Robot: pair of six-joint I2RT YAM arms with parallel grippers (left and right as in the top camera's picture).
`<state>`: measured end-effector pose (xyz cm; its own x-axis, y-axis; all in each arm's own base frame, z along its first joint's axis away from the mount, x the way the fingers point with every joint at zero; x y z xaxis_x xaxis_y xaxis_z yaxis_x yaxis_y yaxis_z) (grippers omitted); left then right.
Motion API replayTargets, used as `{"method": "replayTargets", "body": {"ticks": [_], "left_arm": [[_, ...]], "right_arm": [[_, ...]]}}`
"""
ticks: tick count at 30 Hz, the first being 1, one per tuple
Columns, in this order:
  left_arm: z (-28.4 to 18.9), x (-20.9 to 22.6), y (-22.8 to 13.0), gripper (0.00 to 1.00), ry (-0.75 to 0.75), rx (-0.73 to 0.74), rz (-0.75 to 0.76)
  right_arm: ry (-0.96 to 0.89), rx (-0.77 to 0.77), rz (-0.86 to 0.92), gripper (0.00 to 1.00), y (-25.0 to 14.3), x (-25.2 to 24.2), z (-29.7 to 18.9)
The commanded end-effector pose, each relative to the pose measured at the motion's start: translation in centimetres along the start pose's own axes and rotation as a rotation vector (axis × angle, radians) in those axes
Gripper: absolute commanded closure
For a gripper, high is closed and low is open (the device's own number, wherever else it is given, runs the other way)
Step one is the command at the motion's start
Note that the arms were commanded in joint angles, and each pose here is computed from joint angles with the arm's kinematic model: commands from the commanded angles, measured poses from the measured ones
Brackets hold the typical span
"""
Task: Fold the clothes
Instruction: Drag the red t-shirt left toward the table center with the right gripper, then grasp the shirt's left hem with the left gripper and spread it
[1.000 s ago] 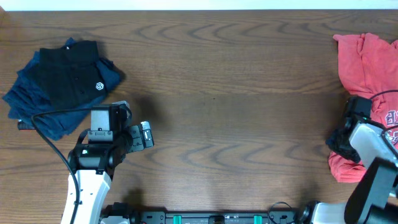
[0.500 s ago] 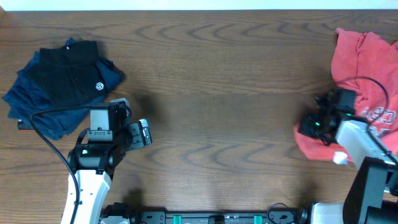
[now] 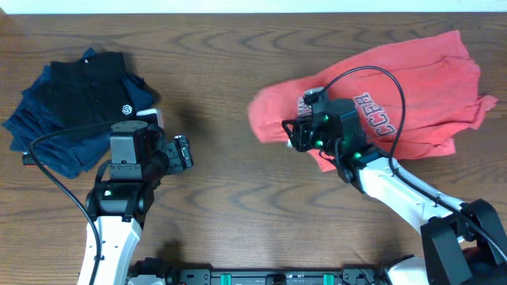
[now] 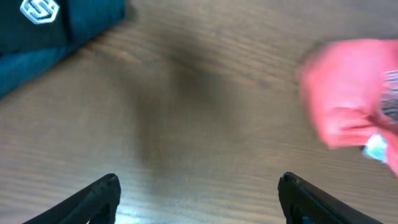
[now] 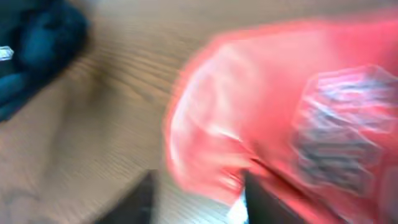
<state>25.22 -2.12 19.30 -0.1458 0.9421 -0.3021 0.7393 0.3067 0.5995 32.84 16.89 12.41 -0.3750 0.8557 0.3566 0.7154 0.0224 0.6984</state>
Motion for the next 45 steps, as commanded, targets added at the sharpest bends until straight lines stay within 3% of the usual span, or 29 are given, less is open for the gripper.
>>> {"method": "replayTargets", "body": {"ticks": [1,6,13,20,26,28,30,32,34,38,45], "left_arm": [[-0.4,-1.6,0.7,0.11,-0.124,-0.004,-0.003],[0.7,-4.1,0.3,0.08,-0.254,0.043,0.031],[6.2,-10.0,-2.8,0.06,-0.358,0.19,0.043],[13.0,-12.9,-6.7,0.07,-0.369,0.306,-0.048],[17.4,-12.5,-6.7,0.09,-0.326,0.198,-0.05],[18.4,-12.8,-6.4,0.15,-0.346,0.154,-0.053],[19.2,-13.3,-6.0,0.3,-0.379,0.119,-0.1],[19.7,-13.6,-5.7,0.57,-0.401,0.098,-0.139],[20.1,-13.8,-5.1,0.94,-0.411,0.081,-0.143],[19.9,-13.7,-1.8,0.94,-0.428,0.012,-0.172],[15.9,-9.1,13.0,0.94,-0.433,-0.246,-0.298]], "right_arm": [[-0.197,-0.056,0.069,0.43,1.7,-4.1,-2.9],[-0.394,-0.061,0.15,0.27,2.0,-10.1,-9.3],[-0.576,-0.075,0.264,0.23,0.4,-14.1,-17.5],[-0.634,-0.023,0.304,0.22,-1.5,-14.6,-20.2],[-0.65,0.017,0.319,0.23,-2.4,-14.6,-20.4],[-0.649,0.025,0.322,0.23,-2.5,-14.5,-20.4],[-0.649,0.031,0.324,0.24,-2.6,-14.5,-20.4],[-0.647,0.041,0.329,0.26,-2.8,-14.5,-20.4],[-0.646,0.052,0.333,0.27,-3.0,-14.4,-20.4],[-0.645,0.072,0.342,0.28,-3.4,-14.3,-20.4],[-0.644,0.076,0.343,0.28,-3.5,-14.3,-20.4]]}}
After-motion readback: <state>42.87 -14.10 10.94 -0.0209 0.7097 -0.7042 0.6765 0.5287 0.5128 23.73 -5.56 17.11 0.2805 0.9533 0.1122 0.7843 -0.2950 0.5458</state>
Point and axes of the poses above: each gripper's point midway between its finger pads, its own z axis out along the fingers, its own x axis along the line the jaws close on, y = z × x, the point moved 6 cm from there along -z, back along the fingers, and after that the axes turned 5 degrees about -z, right-handed, at the moved point
